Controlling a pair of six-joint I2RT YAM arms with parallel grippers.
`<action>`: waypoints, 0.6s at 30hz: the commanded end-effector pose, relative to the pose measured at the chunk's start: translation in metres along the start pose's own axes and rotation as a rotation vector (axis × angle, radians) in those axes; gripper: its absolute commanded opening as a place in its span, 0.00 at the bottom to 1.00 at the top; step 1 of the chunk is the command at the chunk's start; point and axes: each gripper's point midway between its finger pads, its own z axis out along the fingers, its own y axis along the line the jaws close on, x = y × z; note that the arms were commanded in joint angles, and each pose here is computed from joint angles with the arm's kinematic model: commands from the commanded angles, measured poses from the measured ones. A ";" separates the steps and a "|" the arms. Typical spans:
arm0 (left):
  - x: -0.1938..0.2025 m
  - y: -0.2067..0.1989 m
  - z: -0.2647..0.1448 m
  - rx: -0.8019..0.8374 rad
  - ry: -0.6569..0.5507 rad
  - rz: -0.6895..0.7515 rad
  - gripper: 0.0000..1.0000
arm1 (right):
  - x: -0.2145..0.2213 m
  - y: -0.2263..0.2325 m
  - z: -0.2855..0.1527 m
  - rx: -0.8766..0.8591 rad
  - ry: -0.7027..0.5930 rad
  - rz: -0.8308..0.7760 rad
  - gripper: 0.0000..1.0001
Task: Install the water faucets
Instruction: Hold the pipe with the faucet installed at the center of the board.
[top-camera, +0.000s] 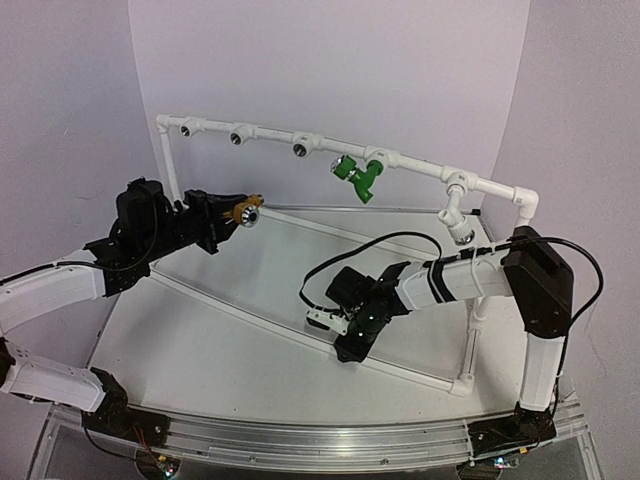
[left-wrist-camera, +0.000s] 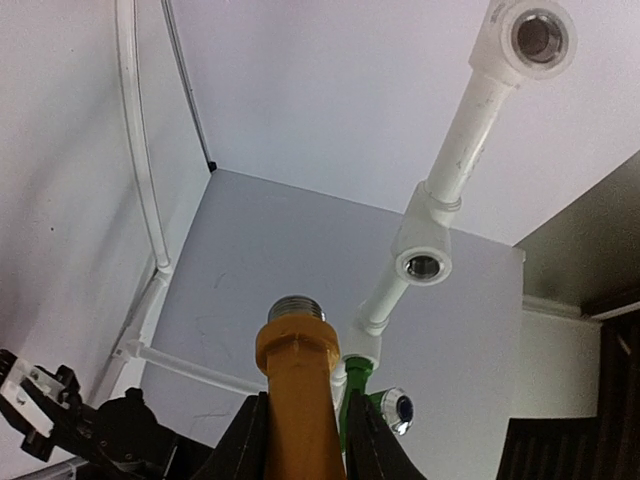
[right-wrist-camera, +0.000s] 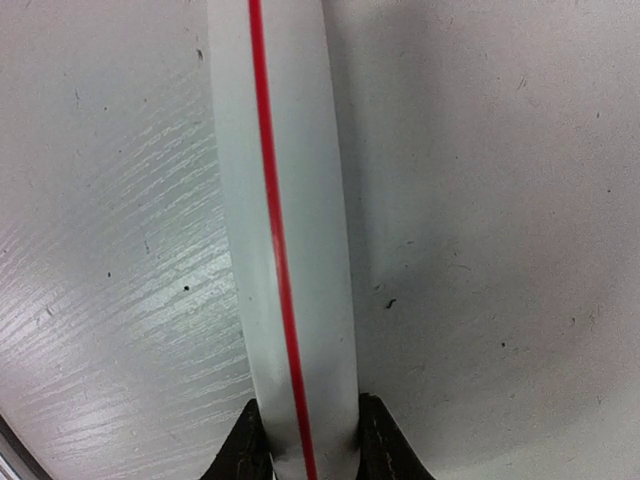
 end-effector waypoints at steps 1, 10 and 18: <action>0.007 -0.085 -0.002 0.282 -0.109 -0.074 0.00 | -0.006 0.001 -0.006 0.008 -0.049 0.186 0.00; 0.034 -0.118 0.016 0.431 -0.070 0.169 0.00 | -0.029 0.027 -0.027 -0.158 -0.142 0.198 0.00; 0.043 -0.115 0.050 0.464 -0.010 0.198 0.00 | -0.037 0.027 -0.033 -0.192 -0.155 0.177 0.00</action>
